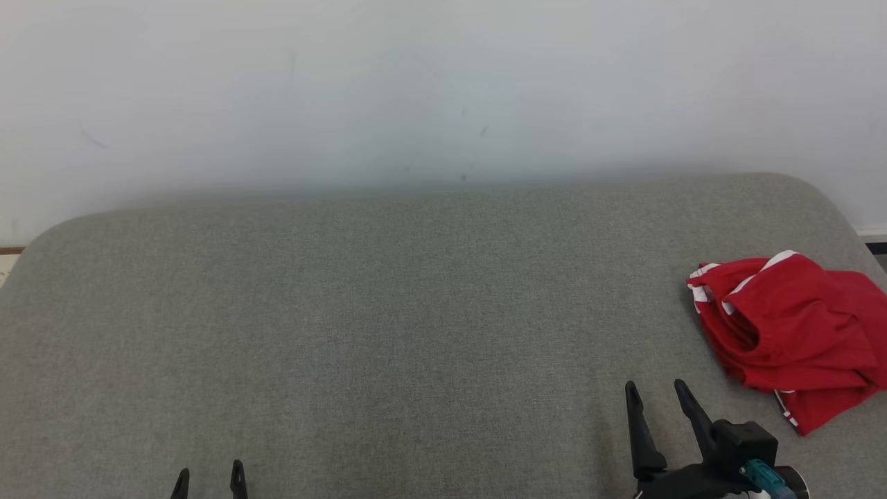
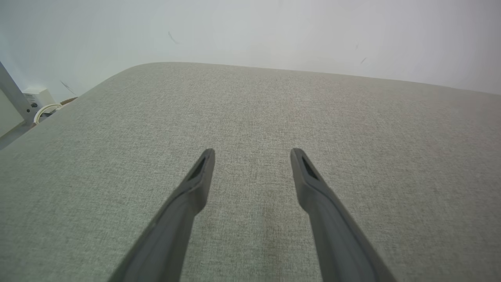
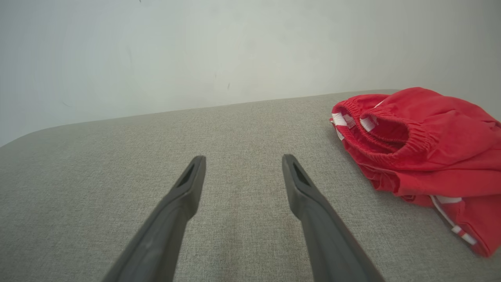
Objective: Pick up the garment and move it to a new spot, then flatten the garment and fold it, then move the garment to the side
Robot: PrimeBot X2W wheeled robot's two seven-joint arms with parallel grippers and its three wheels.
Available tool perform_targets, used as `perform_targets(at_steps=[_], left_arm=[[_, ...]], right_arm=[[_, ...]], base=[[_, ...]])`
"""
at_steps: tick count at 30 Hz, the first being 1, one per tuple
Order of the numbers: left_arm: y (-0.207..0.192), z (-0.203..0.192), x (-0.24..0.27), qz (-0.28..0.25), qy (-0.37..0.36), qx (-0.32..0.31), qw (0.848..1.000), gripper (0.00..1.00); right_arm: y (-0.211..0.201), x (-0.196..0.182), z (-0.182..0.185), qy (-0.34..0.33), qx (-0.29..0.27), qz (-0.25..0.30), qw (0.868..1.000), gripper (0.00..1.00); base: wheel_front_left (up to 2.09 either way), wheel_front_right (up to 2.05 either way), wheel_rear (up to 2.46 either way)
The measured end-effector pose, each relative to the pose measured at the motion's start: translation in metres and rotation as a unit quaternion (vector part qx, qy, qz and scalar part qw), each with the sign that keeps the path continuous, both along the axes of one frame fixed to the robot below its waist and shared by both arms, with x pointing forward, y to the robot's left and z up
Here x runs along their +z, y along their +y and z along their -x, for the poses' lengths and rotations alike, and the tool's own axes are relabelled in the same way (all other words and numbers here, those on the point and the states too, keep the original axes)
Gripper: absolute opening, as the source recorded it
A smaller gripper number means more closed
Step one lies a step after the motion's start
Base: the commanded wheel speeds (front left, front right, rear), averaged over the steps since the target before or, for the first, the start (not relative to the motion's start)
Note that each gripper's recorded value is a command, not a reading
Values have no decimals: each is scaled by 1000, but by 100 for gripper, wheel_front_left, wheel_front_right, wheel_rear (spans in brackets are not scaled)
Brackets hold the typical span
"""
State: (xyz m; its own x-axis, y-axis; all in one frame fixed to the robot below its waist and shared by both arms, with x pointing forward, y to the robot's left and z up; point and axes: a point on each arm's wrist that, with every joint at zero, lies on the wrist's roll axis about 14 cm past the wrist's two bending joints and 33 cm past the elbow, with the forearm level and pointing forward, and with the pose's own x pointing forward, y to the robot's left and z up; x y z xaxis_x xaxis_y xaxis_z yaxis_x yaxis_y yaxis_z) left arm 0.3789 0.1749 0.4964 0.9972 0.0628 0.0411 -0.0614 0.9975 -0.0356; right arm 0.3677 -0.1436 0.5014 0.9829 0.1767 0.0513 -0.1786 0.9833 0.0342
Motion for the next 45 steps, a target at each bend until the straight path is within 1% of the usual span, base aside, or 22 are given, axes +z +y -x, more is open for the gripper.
perform_targets(at_steps=[4, 13, 22, 26, 27, 33, 39, 45], left_arm=[[-5, -4, 2, 1, -3, -6, 1000, 100], [-9, -6, 3, 11, -5, -12, 1000, 100], [-11, -6, 5, 13, -7, -17, 1000, 100], [-14, -6, 6, 33, -9, -28, 999, 100], [-15, -6, 8, 40, -13, -32, 999, 0], [-15, 1, -14, 49, 25, -30, 998, 0], [-8, 1, -21, 106, 43, -18, 993, 0], [-6, 1, -22, 161, 50, -11, 986, 0]], right_arm=[[-5, -2, 1, 3, -7, 1, 1000, 100], [-1, -2, 3, 2, 2, 10, 1000, 100], [-5, 0, 3, -1, -2, 16, 1000, 100], [-4, 0, 3, -3, -1, 17, 1000, 100], [-4, 0, 3, -2, -1, 18, 1000, 0], [-6, -27, 16, 42, -6, 10, 999, 0], [-14, -28, 14, 57, -27, -50, 997, 0], [-23, -27, 11, 65, -46, -109, 991, 0]], base=[[0, 0, 0], [0, 0, 0], [0, 0, 0], [0, 0, 0], [0, 0, 0], [0, 0, 0], [0, 0, 0], [0, 0, 0]])
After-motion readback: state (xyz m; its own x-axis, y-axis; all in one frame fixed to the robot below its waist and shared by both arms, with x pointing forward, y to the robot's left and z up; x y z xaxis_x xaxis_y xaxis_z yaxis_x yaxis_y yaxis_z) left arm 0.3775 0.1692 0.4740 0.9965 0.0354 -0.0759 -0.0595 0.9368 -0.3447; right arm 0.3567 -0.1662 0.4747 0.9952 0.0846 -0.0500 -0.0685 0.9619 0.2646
